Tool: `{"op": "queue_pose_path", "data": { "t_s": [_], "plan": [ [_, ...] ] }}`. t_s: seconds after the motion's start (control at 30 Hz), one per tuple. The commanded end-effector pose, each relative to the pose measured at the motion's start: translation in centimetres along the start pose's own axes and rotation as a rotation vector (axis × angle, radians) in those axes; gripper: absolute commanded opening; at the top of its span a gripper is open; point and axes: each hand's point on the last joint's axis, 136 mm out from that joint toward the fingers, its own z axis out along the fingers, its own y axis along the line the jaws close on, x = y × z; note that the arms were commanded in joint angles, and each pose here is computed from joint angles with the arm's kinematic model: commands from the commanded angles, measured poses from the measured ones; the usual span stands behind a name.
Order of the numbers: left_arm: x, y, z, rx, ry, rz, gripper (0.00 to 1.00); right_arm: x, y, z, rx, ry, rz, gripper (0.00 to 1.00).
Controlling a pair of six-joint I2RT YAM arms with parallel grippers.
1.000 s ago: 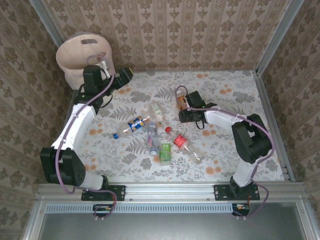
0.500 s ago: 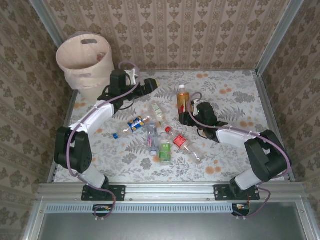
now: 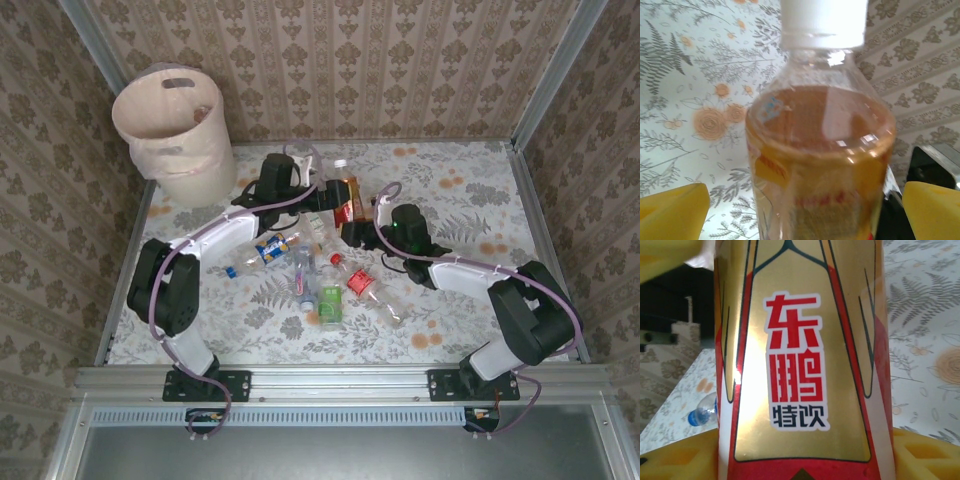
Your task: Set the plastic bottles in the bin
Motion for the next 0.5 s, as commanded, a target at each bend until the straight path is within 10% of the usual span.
{"op": "queue_pose_path", "data": {
  "t_s": [0.0,0.27,0.47],
  "plan": [
    [-0.4,0.1,0.1,-0.010,-0.007,0.050,1.00,-1.2,2.7,0.4,-0.111,-0.023,-0.018,0.51],
    [0.4,0.1,0.7,-0.030,0.046,0.079,0.99,-0.9,4.2,0.8,-0.160,0.026,-0.037,0.52],
    [0.8,-0.5,0.9,0.007,0.082,0.090,0.80,-0.9,4.4,0.9,-0.161,0.046,-0.038,0.52]
  ]
}}
